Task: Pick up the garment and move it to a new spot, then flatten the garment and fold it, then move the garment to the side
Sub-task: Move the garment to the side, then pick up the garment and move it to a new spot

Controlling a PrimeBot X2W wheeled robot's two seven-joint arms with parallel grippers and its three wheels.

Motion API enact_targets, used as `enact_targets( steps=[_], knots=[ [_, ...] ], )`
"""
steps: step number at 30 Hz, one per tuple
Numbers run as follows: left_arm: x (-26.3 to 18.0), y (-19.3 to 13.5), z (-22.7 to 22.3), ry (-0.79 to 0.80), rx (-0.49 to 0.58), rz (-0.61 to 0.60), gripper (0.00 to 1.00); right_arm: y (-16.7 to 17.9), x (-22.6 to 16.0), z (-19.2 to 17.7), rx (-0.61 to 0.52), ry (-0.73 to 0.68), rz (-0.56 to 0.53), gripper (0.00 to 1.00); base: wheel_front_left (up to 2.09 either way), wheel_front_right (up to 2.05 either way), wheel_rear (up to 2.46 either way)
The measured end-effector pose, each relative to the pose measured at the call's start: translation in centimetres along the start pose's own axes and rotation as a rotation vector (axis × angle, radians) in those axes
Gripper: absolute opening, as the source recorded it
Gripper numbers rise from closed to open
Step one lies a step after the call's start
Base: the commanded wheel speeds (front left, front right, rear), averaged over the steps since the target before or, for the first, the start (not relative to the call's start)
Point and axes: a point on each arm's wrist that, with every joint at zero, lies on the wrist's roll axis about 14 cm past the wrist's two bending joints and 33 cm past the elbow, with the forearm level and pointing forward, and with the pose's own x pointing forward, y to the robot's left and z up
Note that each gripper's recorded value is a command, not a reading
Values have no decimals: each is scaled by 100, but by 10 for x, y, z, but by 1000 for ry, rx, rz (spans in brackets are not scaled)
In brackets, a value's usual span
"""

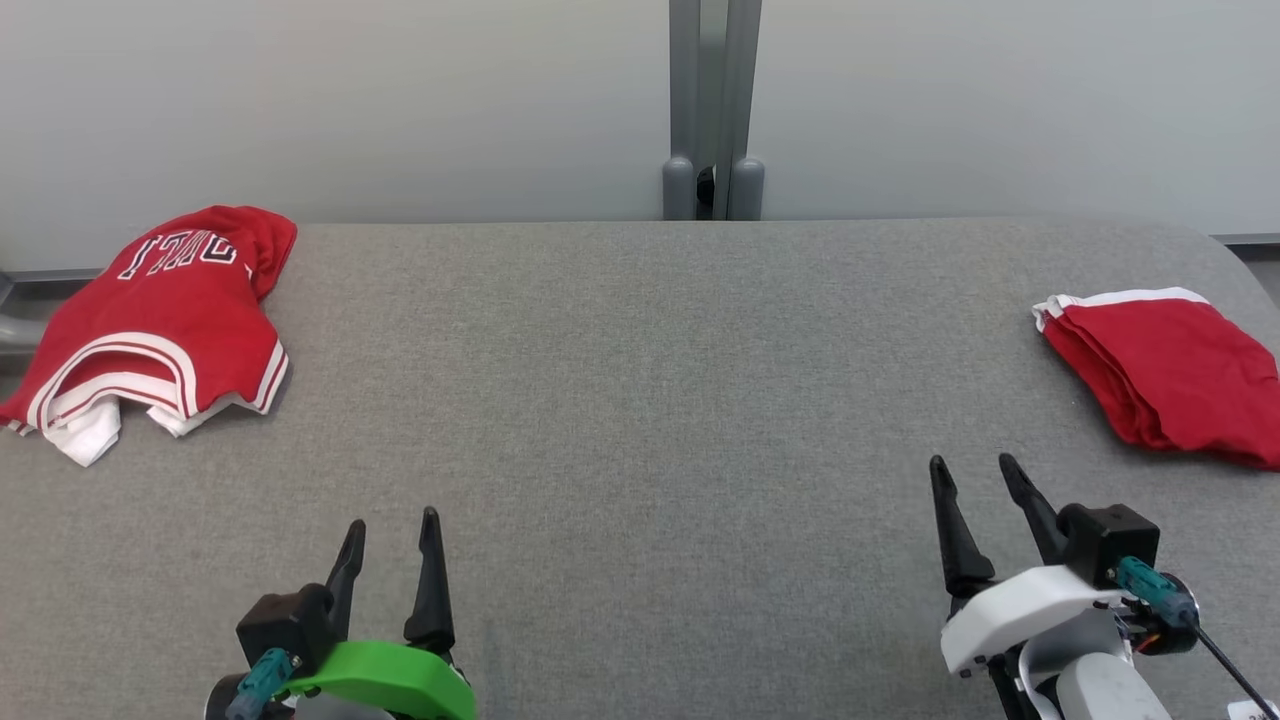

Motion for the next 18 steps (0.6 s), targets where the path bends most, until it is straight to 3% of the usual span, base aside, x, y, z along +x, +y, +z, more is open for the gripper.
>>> enact_targets(
  steps=[18],
  knots=[
    [-4, -4, -5, 13, 18, -18, 100, -7, -17, 5, -20, -2, -22, 100, 0, 0, 0]
  ],
)
